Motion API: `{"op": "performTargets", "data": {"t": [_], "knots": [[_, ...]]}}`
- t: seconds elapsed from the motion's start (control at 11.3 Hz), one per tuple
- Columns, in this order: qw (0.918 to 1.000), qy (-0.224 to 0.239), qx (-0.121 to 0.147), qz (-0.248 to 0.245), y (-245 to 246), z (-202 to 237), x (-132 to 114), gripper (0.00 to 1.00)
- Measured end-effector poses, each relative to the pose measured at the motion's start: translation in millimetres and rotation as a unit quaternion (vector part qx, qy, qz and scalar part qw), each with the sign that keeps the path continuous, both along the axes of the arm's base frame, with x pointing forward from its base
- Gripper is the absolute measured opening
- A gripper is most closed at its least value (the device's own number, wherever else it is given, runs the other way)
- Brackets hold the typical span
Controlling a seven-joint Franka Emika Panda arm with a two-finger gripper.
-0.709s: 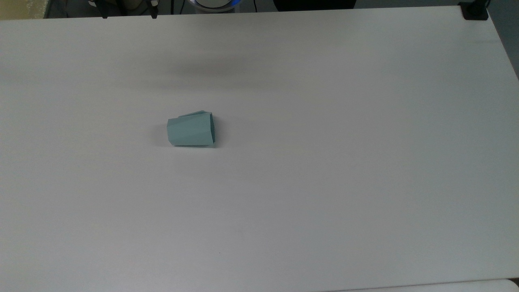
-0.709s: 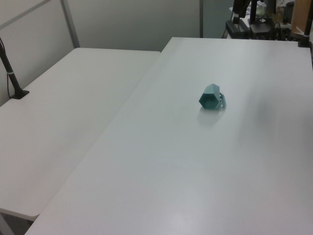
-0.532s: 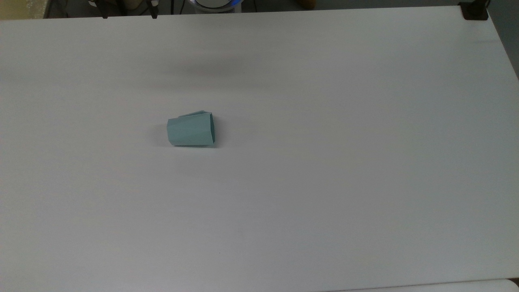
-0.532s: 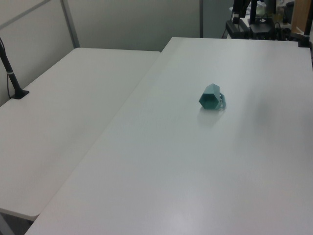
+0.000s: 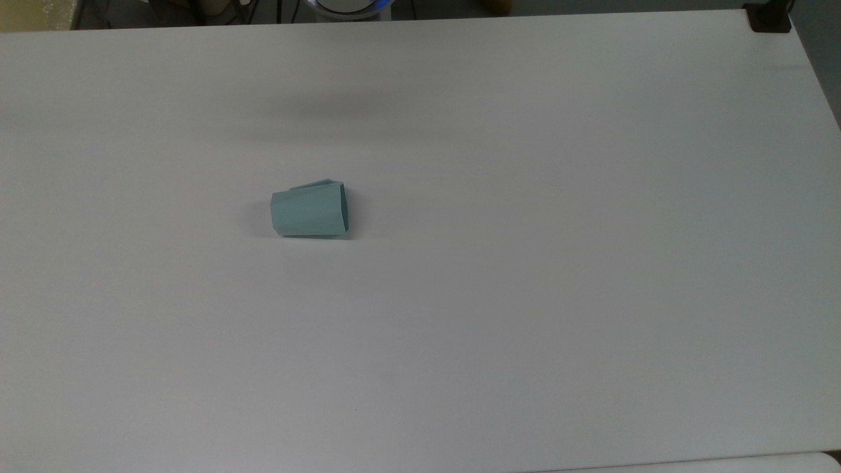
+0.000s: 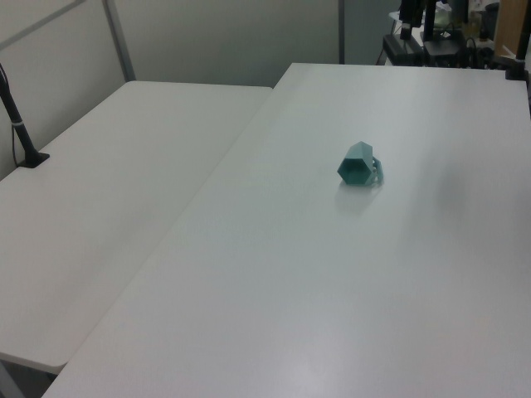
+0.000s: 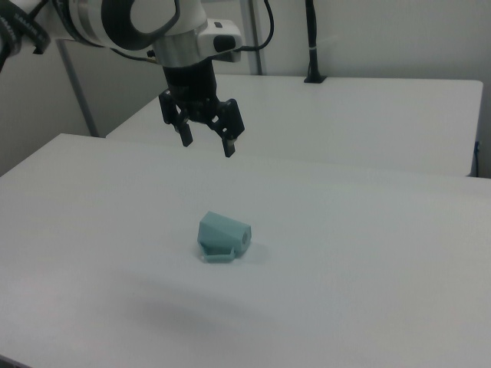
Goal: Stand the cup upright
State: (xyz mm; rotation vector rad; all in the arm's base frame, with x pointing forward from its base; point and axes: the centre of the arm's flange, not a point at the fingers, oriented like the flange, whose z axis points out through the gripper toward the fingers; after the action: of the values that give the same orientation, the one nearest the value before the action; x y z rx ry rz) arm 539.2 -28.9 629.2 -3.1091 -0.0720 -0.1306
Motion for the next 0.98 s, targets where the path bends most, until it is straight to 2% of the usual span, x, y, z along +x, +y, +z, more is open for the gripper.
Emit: {"op": "performTargets", "data": {"t": [0.44, 0.62, 0.8, 0.98], "knots": [[1.0, 0.0, 0.0, 0.0, 3, 0, 1, 1.0], [1.0, 0.004, -0.004, -0.005, 19, -3, 3, 1.0], [0.9991, 0.007, -0.042, -0.004, 50, -9, 7, 1.0], [0.9939, 0.01, -0.109, 0.011, 110, -27, 13, 1.0]]}}
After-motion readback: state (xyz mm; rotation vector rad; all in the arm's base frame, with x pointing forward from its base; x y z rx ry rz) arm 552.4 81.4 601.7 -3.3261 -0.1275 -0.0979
